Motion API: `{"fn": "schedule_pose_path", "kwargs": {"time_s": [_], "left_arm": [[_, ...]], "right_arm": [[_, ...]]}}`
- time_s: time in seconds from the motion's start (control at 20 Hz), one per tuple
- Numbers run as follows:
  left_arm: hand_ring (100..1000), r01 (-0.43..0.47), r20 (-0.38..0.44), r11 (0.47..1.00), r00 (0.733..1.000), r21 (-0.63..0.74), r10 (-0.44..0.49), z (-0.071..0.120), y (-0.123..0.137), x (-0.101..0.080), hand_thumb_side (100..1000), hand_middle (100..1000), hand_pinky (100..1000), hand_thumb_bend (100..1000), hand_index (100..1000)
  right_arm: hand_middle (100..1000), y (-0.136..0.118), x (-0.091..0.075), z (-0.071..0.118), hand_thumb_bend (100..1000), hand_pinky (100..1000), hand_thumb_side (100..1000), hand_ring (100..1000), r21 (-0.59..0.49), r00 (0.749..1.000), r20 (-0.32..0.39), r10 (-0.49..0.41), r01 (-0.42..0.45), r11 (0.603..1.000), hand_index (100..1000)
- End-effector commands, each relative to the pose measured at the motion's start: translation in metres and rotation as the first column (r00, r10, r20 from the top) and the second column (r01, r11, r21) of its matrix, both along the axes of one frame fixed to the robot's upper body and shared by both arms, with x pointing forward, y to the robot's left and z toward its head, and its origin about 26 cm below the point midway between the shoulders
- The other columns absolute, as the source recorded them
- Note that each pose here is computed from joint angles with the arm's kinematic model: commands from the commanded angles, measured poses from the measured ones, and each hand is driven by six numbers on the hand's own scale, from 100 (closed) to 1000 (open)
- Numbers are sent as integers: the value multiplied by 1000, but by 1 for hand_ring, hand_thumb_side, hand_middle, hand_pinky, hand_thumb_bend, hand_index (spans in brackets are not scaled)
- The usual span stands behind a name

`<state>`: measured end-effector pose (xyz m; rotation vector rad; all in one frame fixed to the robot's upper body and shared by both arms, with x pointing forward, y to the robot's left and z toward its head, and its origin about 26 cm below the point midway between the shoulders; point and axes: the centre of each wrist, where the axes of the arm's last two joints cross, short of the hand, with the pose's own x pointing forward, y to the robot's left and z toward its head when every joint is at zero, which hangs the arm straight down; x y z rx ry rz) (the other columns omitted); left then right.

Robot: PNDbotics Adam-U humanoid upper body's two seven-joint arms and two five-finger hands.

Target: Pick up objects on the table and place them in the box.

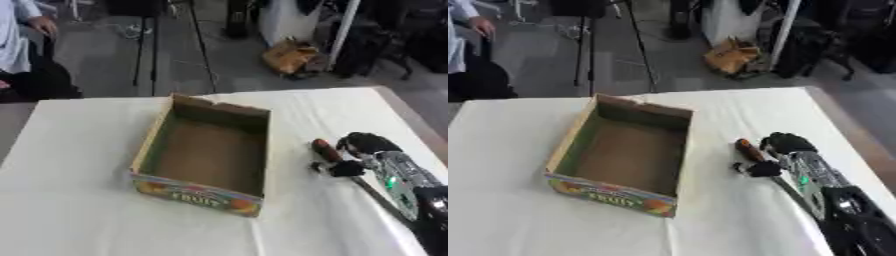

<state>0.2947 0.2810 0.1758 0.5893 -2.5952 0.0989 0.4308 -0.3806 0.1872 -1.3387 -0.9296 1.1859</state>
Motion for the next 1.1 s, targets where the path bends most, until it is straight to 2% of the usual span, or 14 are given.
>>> {"fn": "schedule_pose_path", "kwargs": {"time_s": [0.05, 0.4, 0.75, 0.8, 0.95, 1.0, 1.1], "left_arm": [[930, 4, 19, 1000, 1000, 6, -4, 6, 0, -2, 1000, 944, 703, 100, 748], [931, 5, 19, 1000, 1000, 6, -5, 6, 0, -2, 1000, 944, 701, 100, 748], [931, 5, 19, 1000, 1000, 7, -5, 6, 0, -1, 1000, 943, 700, 100, 748], [931, 5, 19, 1000, 1000, 6, -5, 6, 0, -1, 1000, 944, 700, 100, 748], [931, 6, 18, 1000, 1000, 5, -6, 6, -1, -1, 1000, 944, 700, 100, 748], [932, 6, 18, 1000, 1000, 5, -6, 6, -1, -1, 1000, 945, 700, 100, 748], [932, 6, 18, 1000, 1000, 3, -6, 6, -1, -1, 1000, 945, 700, 100, 748]], "right_arm": [[760, -16, -4, 13, 508, 913, 834, 879, -40, 1000, 14, -26, 27, 999, 814], [741, -19, -5, 16, 443, 910, 837, 877, -49, 1000, -1, -19, 19, 999, 786], [732, -23, -6, 15, 380, 896, 861, 870, -49, 1000, 14, -23, 24, 998, 775], [695, -23, -7, 15, 290, 862, 896, 845, -45, 999, 23, -22, 23, 999, 751], [688, -23, -8, 13, 275, 854, 901, 839, -24, 998, 65, -24, 26, 999, 747], [628, -23, -9, 12, 121, 776, 957, 780, -15, 996, 82, -26, 28, 1000, 698], [609, -22, -12, 9, 100, 748, 970, 759, 11, 989, 144, -37, 36, 999, 682]]}}
